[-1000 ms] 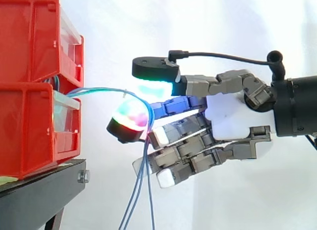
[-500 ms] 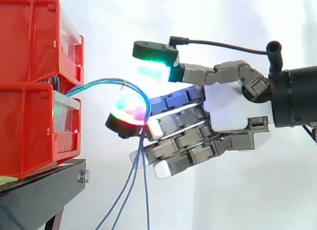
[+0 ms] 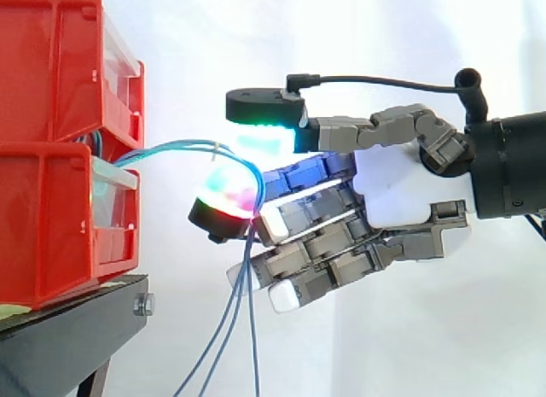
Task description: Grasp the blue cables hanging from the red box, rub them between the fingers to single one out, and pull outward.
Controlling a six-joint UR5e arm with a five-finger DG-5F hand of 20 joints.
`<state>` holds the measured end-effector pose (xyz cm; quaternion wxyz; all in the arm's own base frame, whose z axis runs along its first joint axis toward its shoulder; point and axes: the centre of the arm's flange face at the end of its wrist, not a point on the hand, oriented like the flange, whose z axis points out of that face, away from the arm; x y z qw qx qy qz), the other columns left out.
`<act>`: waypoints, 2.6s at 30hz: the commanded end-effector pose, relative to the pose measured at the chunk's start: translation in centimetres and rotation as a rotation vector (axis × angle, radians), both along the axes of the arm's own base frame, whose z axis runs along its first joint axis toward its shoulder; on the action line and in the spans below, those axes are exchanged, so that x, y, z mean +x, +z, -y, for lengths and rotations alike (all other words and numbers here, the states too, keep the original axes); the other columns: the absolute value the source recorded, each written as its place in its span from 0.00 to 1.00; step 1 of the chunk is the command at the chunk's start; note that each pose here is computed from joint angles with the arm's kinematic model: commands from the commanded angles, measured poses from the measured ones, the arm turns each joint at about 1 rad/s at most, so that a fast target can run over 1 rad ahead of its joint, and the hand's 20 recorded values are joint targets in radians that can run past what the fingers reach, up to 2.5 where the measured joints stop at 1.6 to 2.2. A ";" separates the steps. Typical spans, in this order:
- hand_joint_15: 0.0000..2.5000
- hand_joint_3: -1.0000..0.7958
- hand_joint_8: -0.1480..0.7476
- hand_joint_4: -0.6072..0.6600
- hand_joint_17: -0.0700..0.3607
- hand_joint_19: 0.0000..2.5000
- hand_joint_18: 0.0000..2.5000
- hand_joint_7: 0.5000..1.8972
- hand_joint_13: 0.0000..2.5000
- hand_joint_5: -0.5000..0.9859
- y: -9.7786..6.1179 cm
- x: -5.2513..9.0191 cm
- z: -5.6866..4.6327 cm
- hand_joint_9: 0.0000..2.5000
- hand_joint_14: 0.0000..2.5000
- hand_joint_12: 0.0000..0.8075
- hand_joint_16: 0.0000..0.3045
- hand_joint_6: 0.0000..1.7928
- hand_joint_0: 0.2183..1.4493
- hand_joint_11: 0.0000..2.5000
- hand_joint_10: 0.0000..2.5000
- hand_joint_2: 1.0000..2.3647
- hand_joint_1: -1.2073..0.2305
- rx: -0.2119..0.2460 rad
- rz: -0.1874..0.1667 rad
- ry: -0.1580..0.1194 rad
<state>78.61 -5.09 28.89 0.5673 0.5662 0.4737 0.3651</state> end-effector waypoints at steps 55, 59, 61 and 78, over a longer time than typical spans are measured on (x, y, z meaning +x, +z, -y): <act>0.21 0.29 0.40 0.28 0.36 0.20 0.27 0.58 0.30 0.24 7.4 -1.7 2.9 0.44 0.01 0.40 0.13 0.53 0.51 0.39 0.01 0.00 0.21 -0.052 -0.123 -0.026; 0.21 0.28 0.40 0.30 0.36 0.18 0.29 0.61 0.31 0.25 8.1 -2.0 3.4 0.45 0.01 0.40 0.12 0.53 0.47 0.38 0.01 0.00 0.20 -0.082 -0.125 -0.027; 0.21 0.28 0.41 0.37 0.36 0.19 0.30 0.43 0.32 0.26 8.1 -2.0 3.6 0.45 0.01 0.40 0.12 0.52 0.37 0.37 0.01 0.00 0.21 -0.083 -0.126 -0.029; 0.22 0.28 0.44 0.49 0.39 0.23 0.29 0.41 0.32 0.26 8.1 -2.1 4.2 0.46 0.01 0.43 0.14 0.47 0.26 0.34 0.01 0.00 0.46 -0.082 -0.127 -0.033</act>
